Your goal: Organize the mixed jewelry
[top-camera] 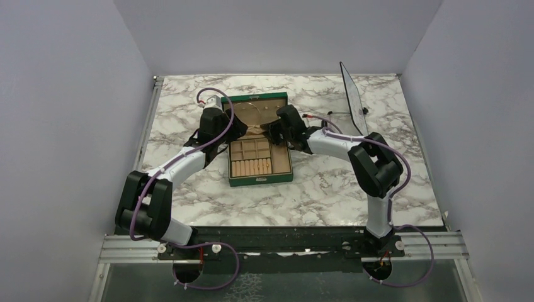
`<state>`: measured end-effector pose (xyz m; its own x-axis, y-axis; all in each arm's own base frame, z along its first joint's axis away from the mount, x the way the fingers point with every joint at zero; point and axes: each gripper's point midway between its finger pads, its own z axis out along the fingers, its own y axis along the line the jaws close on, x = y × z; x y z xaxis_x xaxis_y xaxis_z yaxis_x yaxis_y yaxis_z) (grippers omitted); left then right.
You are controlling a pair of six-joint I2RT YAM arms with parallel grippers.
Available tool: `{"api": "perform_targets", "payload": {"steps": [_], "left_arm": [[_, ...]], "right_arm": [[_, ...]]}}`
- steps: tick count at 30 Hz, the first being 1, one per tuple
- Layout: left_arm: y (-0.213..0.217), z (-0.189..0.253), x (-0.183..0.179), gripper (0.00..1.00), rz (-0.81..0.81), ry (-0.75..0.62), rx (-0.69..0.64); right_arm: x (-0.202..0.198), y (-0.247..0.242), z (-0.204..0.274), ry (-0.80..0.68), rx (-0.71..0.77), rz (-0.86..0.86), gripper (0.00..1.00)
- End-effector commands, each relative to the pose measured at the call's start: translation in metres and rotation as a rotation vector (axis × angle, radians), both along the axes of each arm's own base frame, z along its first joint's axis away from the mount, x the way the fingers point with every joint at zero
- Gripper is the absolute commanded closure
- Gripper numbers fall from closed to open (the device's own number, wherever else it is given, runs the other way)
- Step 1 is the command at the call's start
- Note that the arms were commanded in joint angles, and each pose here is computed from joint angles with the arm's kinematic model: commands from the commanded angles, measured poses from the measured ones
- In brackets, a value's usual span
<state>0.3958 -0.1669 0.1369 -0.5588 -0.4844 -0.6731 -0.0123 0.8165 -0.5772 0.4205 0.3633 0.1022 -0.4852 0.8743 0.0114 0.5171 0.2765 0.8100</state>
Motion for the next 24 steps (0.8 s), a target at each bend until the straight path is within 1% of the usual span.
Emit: {"api": "perform_targets", "payload": {"steps": [1, 6, 10, 12, 17, 18, 21, 24], "left_arm": [[0.003, 0.006, -0.002, 0.41, 0.009, -0.024, 0.014], [0.002, 0.000, 0.000, 0.40, 0.014, -0.009, 0.008], [0.000, -0.002, 0.003, 0.40, 0.015, -0.002, 0.002], [-0.001, -0.001, 0.006, 0.41, 0.017, -0.005, -0.001], [-0.002, -0.007, 0.009, 0.46, 0.018, 0.007, -0.004], [-0.002, -0.009, 0.009, 0.48, 0.019, 0.012, -0.005], [-0.003, -0.011, 0.009, 0.53, 0.023, 0.015, -0.012], [-0.003, -0.008, 0.009, 0.61, 0.024, 0.006, -0.020]], "right_arm": [[-0.017, 0.009, -0.030, 0.158, 0.010, 0.032, 0.64], [-0.020, 0.023, -0.033, 0.201, 0.046, 0.087, 0.65], [-0.022, 0.032, -0.031, 0.217, 0.071, 0.125, 0.71], [-0.024, 0.034, -0.031, 0.221, 0.073, 0.139, 0.77], [-0.028, 0.030, -0.030, 0.204, 0.067, 0.153, 0.97], [-0.030, 0.030, -0.031, 0.196, 0.064, 0.161, 0.99], [-0.031, 0.028, -0.028, 0.166, 0.054, 0.182, 0.99], [-0.035, 0.025, -0.029, 0.149, 0.026, 0.207, 0.99]]}}
